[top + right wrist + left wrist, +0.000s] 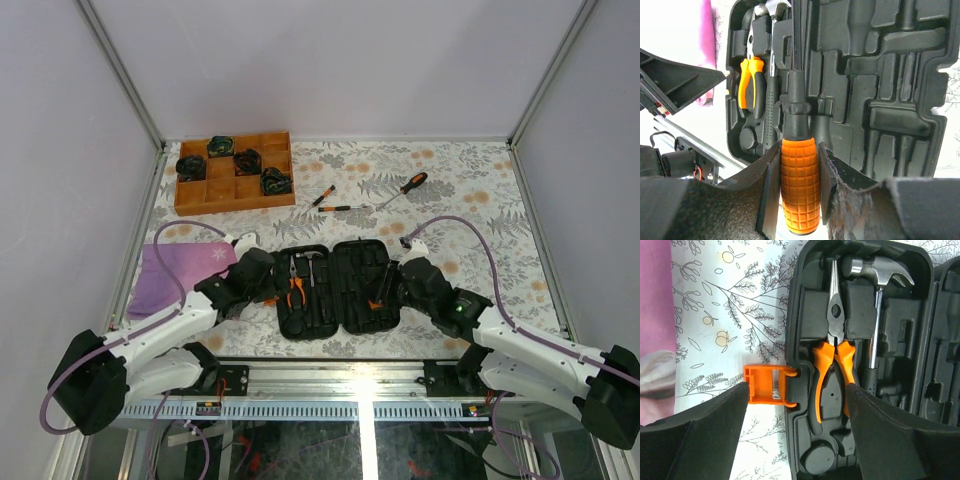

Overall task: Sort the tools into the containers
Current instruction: Place the screwdriver in the storage box.

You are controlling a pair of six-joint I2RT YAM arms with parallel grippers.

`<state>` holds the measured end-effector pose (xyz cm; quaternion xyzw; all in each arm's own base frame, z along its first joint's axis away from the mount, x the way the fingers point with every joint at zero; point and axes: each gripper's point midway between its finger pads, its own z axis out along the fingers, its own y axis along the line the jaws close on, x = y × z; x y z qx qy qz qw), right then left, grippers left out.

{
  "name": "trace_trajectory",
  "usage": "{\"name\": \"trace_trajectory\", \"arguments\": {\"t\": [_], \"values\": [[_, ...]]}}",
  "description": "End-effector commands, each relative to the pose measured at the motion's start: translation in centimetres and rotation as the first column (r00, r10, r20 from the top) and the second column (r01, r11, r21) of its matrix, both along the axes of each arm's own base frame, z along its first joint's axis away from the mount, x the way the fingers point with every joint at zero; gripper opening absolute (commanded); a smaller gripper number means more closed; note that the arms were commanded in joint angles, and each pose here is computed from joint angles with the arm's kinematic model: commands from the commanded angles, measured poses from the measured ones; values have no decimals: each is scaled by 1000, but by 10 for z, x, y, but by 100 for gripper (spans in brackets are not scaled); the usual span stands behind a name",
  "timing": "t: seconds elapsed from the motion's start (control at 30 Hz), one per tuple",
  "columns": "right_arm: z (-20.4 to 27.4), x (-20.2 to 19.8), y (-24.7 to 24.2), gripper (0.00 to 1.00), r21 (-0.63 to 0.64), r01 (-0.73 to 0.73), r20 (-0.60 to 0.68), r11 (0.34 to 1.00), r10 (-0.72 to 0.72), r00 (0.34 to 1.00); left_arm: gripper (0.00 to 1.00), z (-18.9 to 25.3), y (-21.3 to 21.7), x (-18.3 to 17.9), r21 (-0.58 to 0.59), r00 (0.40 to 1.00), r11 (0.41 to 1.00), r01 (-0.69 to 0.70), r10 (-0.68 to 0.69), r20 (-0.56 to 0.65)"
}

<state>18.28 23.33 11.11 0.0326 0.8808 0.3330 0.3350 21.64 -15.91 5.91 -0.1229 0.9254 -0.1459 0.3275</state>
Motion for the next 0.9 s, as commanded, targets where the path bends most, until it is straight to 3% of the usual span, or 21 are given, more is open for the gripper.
{"name": "trace_trajectory", "arguments": {"t": [0.0,0.2,0.63,0.87], "values": [[23,10,13,0,68,-2,51,998,-2,999,72,1,-2,13,-14,1000,1000,6,-6,26],[21,9,14,0,75,-5,42,997,2,999,52,-8,4,17,-7,1000,1000,-5,5,-3],[19,6,14,0,70,-20,36,997,17,999,49,3,3,58,-44,998,998,-35,37,48],[20,4,14,0,75,-25,36,997,22,999,36,-6,2,74,-33,999,999,-41,42,33]]}}
